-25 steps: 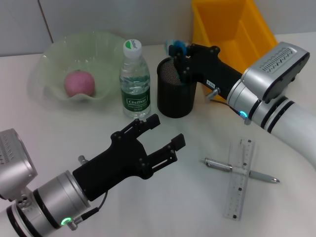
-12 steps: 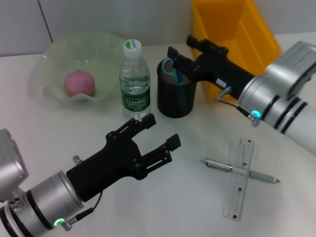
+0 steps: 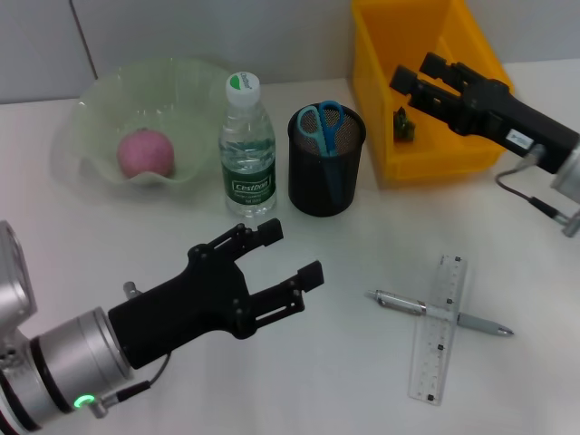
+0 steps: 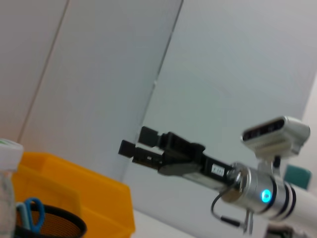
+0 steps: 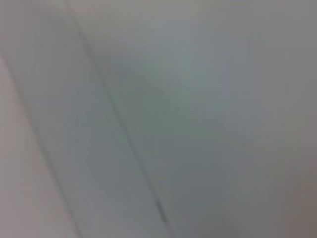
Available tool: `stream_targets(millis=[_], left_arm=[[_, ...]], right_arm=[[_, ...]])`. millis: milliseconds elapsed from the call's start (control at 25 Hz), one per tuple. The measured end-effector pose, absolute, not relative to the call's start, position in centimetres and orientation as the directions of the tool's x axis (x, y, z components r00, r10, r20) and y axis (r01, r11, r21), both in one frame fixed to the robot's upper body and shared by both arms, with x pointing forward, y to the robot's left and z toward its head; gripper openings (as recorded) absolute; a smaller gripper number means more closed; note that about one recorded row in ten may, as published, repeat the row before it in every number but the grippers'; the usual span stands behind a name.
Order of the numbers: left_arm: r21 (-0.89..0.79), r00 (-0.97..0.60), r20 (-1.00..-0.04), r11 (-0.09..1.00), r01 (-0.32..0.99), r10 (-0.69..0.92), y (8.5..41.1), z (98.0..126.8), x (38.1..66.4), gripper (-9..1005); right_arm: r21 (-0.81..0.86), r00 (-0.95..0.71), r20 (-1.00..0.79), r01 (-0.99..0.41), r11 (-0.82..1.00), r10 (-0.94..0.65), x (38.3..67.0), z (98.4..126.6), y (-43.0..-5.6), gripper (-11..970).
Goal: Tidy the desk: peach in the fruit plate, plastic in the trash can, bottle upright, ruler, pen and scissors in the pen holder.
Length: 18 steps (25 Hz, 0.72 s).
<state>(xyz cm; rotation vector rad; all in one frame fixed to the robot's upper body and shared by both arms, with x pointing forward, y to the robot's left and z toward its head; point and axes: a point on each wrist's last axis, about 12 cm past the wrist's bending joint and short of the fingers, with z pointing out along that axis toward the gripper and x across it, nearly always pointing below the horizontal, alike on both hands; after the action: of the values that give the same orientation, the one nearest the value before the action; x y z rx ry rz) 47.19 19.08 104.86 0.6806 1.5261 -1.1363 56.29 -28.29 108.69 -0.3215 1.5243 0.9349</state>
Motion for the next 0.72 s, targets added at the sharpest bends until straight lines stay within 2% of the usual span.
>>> stream_targets(millis=[80, 280, 360, 560, 600, 720], left_arm=[[-0.288, -0.270, -0.958, 0.365, 0.885, -0.100, 19.7, 105.3, 47.7, 812], [-0.258, -0.268, -0.963, 0.336, 0.906, -0.020, 20.6, 105.7, 48.0, 813], [-0.234, -0.270, -0.960, 0.316, 0.920, 0.075, 22.2, 106.3, 48.5, 813], [-0.234, -0.270, -0.960, 0.316, 0.920, 0.075, 22.2, 106.3, 48.5, 812], [-0.190, -0.257, -0.947, 0.309, 0.932, 0.193, 24.9, 107.5, 49.3, 812], [-0.147, -0.236, -0.939, 0.329, 0.933, 0.250, 26.1, 107.8, 49.9, 812]], right_arm=[[0.359, -0.222, -0.930, -0.717, 0.597, 0.292, 55.6, 109.2, -29.0, 820], [0.355, -0.258, -0.933, -0.764, 0.538, 0.249, 54.0, 110.1, -30.6, 820], [0.371, -0.295, -0.928, -0.775, 0.512, 0.226, 53.6, 110.9, -31.5, 820], [0.402, -0.378, -0.914, -0.788, 0.466, 0.149, 53.5, 112.7, -32.2, 821], [0.420, -0.411, -0.903, -0.784, 0.457, 0.125, 53.6, 113.2, -32.3, 821], [0.465, -0.510, -0.859, -0.753, 0.466, 0.034, 54.6, 115.2, -31.8, 821]])
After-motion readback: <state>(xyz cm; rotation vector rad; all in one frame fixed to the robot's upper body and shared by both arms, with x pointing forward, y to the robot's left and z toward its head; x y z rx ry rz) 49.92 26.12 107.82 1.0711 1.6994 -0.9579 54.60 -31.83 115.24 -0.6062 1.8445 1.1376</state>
